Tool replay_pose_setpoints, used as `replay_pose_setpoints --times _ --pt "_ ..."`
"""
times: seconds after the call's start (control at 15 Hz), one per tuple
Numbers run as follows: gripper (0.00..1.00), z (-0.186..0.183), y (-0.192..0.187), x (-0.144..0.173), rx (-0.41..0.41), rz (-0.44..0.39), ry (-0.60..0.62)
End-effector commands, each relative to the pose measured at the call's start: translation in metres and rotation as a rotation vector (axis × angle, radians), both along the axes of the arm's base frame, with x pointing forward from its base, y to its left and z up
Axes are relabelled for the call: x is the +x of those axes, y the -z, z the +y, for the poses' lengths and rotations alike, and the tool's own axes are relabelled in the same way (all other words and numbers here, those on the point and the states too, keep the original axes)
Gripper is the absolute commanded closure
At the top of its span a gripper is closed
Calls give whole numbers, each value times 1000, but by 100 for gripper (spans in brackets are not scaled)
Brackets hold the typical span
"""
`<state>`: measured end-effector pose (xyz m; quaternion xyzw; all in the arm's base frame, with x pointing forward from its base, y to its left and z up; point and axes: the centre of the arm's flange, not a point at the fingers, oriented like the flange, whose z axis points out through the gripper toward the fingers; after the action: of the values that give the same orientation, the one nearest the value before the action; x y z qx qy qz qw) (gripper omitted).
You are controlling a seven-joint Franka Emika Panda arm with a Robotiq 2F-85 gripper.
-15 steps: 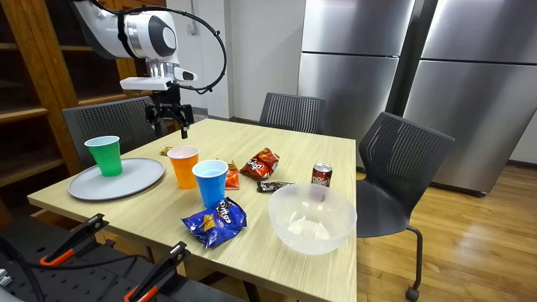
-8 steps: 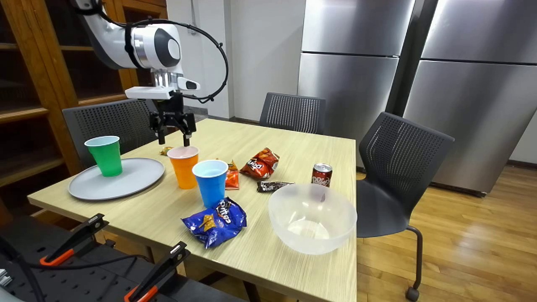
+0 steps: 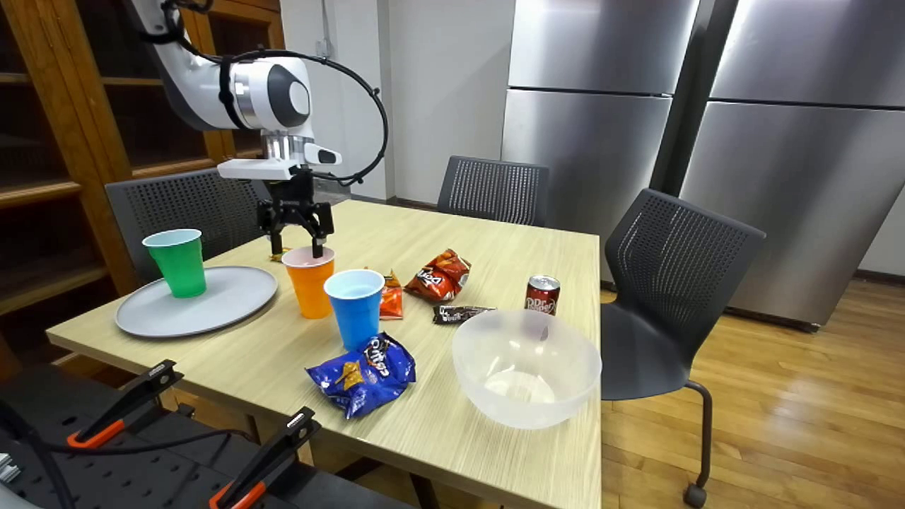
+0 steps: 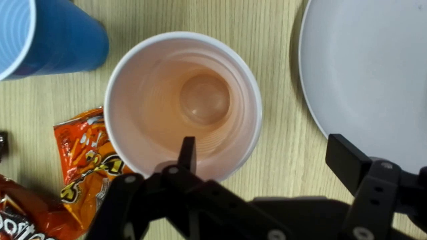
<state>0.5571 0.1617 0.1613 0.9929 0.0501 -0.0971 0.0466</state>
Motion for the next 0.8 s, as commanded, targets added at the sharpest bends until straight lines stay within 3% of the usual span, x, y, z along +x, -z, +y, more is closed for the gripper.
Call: replay_pose_setpoints --times 0.0,0.07,0.13,0.47,0.73 --pt "25 5 0 6 -4 4 30" --pt "25 6 -2 5 -1 2 29" --pt "32 7 -4 4 1 1 29" --pt "73 6 -10 -1 1 -3 28" --pt "99 4 -13 -3 -1 -8 32"
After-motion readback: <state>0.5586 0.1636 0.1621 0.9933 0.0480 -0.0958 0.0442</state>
